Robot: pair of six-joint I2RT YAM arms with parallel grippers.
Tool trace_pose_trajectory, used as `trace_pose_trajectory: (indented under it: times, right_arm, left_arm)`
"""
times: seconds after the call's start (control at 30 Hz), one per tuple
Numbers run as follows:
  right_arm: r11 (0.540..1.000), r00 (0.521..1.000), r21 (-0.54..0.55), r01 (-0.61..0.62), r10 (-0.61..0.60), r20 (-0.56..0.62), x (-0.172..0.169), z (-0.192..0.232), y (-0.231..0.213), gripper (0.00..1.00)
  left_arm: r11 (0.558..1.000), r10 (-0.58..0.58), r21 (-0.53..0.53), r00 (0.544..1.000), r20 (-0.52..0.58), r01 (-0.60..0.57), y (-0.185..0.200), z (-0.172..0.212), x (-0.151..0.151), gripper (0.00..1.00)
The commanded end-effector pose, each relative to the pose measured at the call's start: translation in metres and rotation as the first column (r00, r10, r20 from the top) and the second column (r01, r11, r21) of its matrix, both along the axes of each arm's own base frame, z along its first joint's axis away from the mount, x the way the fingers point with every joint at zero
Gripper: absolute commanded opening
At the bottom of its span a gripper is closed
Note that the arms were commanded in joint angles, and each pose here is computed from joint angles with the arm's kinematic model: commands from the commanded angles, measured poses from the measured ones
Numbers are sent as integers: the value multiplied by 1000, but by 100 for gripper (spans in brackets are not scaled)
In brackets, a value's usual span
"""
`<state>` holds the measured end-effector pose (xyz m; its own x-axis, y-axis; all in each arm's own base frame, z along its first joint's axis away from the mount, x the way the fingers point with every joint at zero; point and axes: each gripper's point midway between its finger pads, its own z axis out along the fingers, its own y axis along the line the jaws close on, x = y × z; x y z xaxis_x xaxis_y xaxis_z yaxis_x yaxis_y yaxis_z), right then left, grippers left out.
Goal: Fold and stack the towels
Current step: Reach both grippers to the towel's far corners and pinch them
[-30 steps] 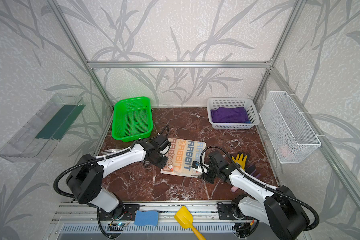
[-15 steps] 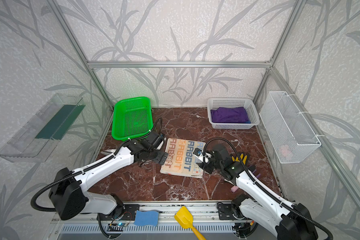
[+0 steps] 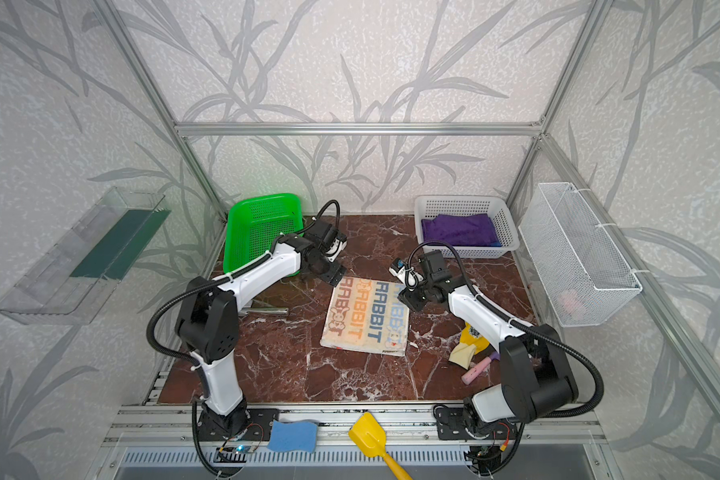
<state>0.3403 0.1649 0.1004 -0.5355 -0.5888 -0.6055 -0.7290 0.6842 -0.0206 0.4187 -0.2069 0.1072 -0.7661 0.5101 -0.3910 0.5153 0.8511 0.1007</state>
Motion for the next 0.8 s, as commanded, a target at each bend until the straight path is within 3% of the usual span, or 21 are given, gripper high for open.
trace_pose_trajectory:
  times: [0.0, 0.13, 0.5, 0.77]
  right_arm:
    - [1000, 999, 8, 22, -21, -46, 13, -4, -6, 52]
    - [999, 997, 20, 35, -33, -74, 31, -14, -13, 52]
    - [1000, 983, 22, -8, 12, -185, 58, -49, -13, 49]
    - [1000, 975, -15, -16, 12, -223, 62, -66, -16, 48]
  left_arm:
    - [996, -91, 3, 992, -89, 91, -11, -16, 2, 82]
    - [995, -91, 17, 985, -148, 95, -14, -34, 15, 72]
    - [995, -94, 20, 973, -212, 101, -17, -69, 31, 57]
    - [993, -92, 55, 964, -251, 109, -10, -89, 26, 54]
